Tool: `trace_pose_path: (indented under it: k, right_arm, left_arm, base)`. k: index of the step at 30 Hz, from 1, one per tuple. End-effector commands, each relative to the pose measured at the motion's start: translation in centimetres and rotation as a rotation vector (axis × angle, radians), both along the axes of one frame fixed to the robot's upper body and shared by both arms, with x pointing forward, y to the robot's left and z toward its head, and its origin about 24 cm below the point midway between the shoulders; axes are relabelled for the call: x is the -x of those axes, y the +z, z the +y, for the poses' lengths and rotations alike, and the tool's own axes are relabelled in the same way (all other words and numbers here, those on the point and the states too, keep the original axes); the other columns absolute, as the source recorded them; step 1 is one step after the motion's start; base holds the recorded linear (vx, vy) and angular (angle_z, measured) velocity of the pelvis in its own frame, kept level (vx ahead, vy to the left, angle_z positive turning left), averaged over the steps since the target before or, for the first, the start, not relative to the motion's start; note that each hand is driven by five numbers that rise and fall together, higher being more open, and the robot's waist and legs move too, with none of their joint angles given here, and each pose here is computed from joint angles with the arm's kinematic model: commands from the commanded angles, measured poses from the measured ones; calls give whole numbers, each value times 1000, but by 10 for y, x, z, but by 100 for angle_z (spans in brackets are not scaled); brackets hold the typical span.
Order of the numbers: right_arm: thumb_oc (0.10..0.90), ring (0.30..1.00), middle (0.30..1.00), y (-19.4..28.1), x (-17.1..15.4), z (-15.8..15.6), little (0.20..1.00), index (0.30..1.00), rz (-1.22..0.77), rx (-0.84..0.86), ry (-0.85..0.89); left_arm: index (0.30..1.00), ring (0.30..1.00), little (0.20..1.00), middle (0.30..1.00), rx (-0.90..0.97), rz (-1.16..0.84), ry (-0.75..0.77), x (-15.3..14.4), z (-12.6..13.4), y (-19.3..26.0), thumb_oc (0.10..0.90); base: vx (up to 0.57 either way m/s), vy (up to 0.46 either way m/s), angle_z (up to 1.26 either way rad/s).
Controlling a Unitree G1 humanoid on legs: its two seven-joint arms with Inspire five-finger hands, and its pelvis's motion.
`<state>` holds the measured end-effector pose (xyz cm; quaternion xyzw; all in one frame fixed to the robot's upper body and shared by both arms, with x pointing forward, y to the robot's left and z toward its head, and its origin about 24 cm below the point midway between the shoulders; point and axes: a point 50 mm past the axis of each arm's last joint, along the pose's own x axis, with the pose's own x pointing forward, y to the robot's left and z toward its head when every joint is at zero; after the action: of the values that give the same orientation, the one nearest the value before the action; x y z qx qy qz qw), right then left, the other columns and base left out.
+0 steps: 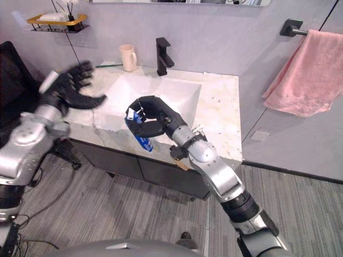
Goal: Organize the bathroom.
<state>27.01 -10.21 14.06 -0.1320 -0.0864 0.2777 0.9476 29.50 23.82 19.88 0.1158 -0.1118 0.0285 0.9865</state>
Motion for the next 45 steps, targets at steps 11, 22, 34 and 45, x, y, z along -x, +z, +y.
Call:
trace_pose_path:
  k: [11, 22, 34, 45]
  right_arm:
    - [400, 300, 300, 84, 36, -6, 300, 300, -434, -235, 59]
    - [400, 300, 300, 76, 47, -60, 300, 300, -526, -230, -137]
    - [400, 300, 300, 106, 25, -89, 300, 300, -578, -260, -274]
    - [400, 300, 300, 159, 16, -105, 300, 300, -700, -206, -328]
  left_arm:
    - [900, 900, 900, 900, 50, -419, 463, 44, 66, 58, 800]
    - [900, 900, 900, 900, 429, 126, 1241, 153, 116, -136, 800]
    - [900, 900, 900, 900, 402, 1002, 1192, 254, 88, -310, 800]
    - [900, 900, 900, 900, 273, 1592, 705, 313, 47, -355, 800]
  base:
    - [-24, 3, 6]
    - [-33, -11, 13]
    - [-25, 45, 2]
    - [-13, 78, -2]
